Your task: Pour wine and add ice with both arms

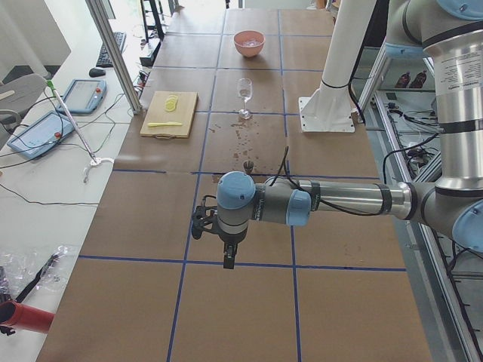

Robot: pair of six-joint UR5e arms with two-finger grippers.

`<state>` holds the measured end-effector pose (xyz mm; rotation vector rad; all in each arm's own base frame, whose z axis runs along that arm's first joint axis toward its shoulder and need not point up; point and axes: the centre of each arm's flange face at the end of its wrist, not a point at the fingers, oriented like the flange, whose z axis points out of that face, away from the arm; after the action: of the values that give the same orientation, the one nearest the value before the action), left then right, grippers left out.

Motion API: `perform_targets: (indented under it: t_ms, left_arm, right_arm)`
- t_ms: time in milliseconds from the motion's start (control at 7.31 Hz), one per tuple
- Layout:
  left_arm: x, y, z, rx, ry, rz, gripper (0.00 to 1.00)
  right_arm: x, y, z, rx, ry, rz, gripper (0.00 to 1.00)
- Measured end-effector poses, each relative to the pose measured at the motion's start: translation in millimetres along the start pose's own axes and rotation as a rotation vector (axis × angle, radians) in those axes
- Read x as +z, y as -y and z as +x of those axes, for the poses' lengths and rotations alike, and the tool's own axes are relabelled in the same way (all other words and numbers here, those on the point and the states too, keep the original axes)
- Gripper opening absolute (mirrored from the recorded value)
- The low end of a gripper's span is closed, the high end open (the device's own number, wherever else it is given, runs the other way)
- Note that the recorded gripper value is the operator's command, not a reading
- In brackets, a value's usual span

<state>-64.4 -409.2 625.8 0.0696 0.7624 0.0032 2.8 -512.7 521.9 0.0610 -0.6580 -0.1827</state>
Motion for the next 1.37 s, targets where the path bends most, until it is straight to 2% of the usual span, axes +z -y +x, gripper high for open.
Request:
perform_targets:
  t_ms: [274,547,821,1368]
  left_arm:
    - [-3.1,-14.3,1.4,-0.029,-0.013,-0.025,1.00]
    - [-7.7,-26.6,1.0,-0.041,-0.027,-0.021,1.00]
    - [-10.2,-28.5,0.9,-0.045,-0.029,-0.017,1.00]
    - [-15.3,-21.7,5.4,-0.032,-0.029,-0.004,1.00]
  right_arm:
    - [24.3,-40.8,34.2,0.035,0.002,-0.019,1.00]
    - [45.2,-71.6,55.0,0.051,0.012,-0.061,1.00]
    - [47.4,-87.2,70.6,0.085,0.020,-0.065,1.00]
    - [50.2,-96.0,84.6,0.122,0.031,-0.068,1.00]
